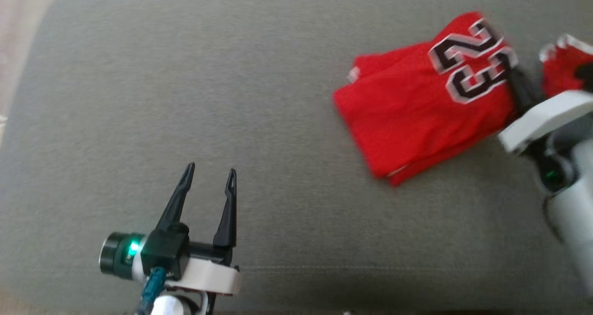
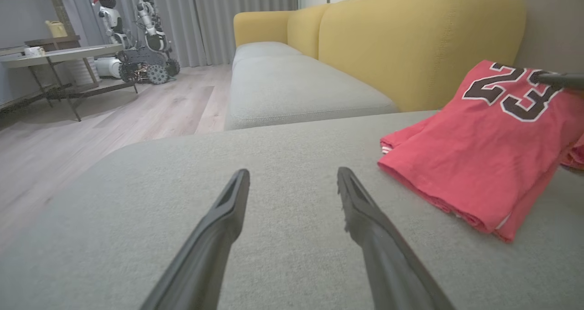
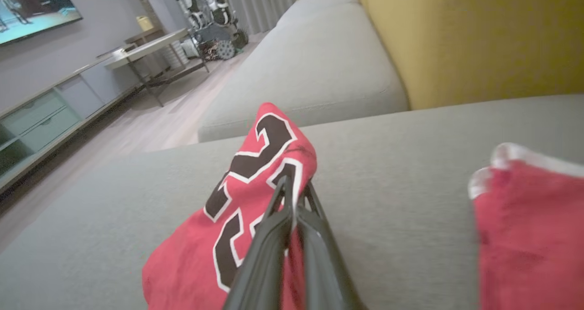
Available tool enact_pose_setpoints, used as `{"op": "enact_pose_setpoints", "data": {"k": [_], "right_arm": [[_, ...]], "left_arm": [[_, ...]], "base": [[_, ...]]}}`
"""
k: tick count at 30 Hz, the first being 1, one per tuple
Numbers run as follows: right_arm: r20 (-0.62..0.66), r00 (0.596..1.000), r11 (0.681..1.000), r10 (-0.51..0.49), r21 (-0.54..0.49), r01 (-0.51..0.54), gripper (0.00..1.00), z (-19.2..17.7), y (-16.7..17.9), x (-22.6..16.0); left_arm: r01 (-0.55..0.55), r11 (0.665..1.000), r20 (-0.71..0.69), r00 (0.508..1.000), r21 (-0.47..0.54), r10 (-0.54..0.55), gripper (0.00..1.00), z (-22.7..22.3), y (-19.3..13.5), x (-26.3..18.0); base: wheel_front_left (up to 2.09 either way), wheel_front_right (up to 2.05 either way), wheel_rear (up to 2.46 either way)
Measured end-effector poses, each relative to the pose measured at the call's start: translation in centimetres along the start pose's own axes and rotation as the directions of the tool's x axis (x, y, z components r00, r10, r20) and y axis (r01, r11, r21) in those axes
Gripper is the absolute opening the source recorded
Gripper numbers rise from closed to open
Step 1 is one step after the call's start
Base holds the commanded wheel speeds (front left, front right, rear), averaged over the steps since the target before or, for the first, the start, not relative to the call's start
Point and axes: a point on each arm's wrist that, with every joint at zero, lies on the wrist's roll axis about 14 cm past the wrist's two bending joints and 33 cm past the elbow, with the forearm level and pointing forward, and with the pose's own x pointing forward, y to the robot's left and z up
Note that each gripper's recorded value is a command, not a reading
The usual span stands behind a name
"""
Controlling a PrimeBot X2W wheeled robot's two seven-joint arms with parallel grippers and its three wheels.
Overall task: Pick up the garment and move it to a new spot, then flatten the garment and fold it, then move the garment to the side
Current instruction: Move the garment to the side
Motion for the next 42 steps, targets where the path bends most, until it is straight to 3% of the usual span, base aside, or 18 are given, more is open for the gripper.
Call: {"op": "enact_pose_setpoints", "data": {"k": [10, 19, 24, 25, 26, 27, 28, 31, 34, 38, 42], "right_arm": [[0.101, 0.961, 0.966, -0.257, 0.03, 0.255, 0.0, 2.8, -10.5, -3.2], [0.124, 0.882, 0.89, -0.455, 0.055, 0.452, 0.0, 3.2, -16.9, -5.8], [0.133, 0.843, 0.852, -0.521, 0.024, 0.523, 0.0, 2.9, -18.2, -6.2], [0.135, 0.839, 0.848, -0.527, 0.017, 0.529, 0.3, 2.9, -18.1, -6.1], [0.138, 0.837, 0.845, -0.53, 0.012, 0.534, 0.39, 2.9, -17.8, -5.9], [0.146, 0.835, 0.843, -0.531, -0.006, 0.537, 0.89, 3.1, -17.5, -5.9], [0.159, 0.832, 0.84, -0.531, -0.034, 0.542, 1.0, 3.4, -17.2, -5.9], [0.211, 0.821, 0.824, -0.531, -0.096, 0.558, 1.0, 4.7, -16.2, -6.3], [0.248, 0.825, 0.83, -0.508, -0.118, 0.546, 1.0, 5.5, -14.6, -6.4], [0.289, 0.866, 0.875, -0.409, -0.146, 0.462, 1.0, 5.5, -9.5, -5.9], [0.309, 0.925, 0.945, -0.22, -0.169, 0.281, 1.0, 4.1, -2.3, -4.9]], "left_arm": [[0.113, 0.993, -0.005, 0.994, -0.024, -0.113, 1.0, -1.2, -3.0, 3.5], [0.148, 0.988, -0.016, 0.989, -0.041, -0.149, 1.0, -2.3, -4.0, 5.2], [0.149, 0.988, -0.018, 0.989, -0.04, -0.149, 1.0, -2.4, -3.8, 5.3], [0.145, 0.989, -0.019, 0.989, -0.038, -0.146, 1.0, -2.4, -3.7, 5.3], [0.141, 0.989, -0.02, 0.99, -0.036, -0.142, 1.0, -2.4, -3.5, 5.2], [0.137, 0.99, -0.019, 0.99, -0.034, -0.137, 1.0, -2.3, -3.4, 5.2], [0.132, 0.991, -0.016, 0.991, -0.032, -0.132, 1.0, -2.2, -3.3, 5.1], [0.119, 0.993, -0.002, 0.993, -0.024, -0.119, 1.0, -1.5, -2.9, 4.9], [0.106, 0.994, 0.012, 0.994, -0.019, -0.106, 1.0, -0.9, -2.6, 4.6], [0.049, 0.998, 0.039, 0.998, -0.029, -0.048, 1.0, 0.4, -1.2, 3.9], [-0.023, 0.998, 0.069, 0.997, -0.066, 0.028, 1.0, 1.9, 0.7, 2.6]], "base": [[0.0, 0.0, 0.0], [0.0, 0.0, 0.0], [0.0, 0.0, 0.0], [0.0, 0.0, 0.0], [0.0, 0.0, 0.0], [0.0, 0.0, 0.0], [0.0, 0.0, 0.0], [0.0, 0.0, 0.0], [0.0, 0.0, 0.0], [0.0, 0.0, 0.0], [0.0, 0.0, 0.0]]}}
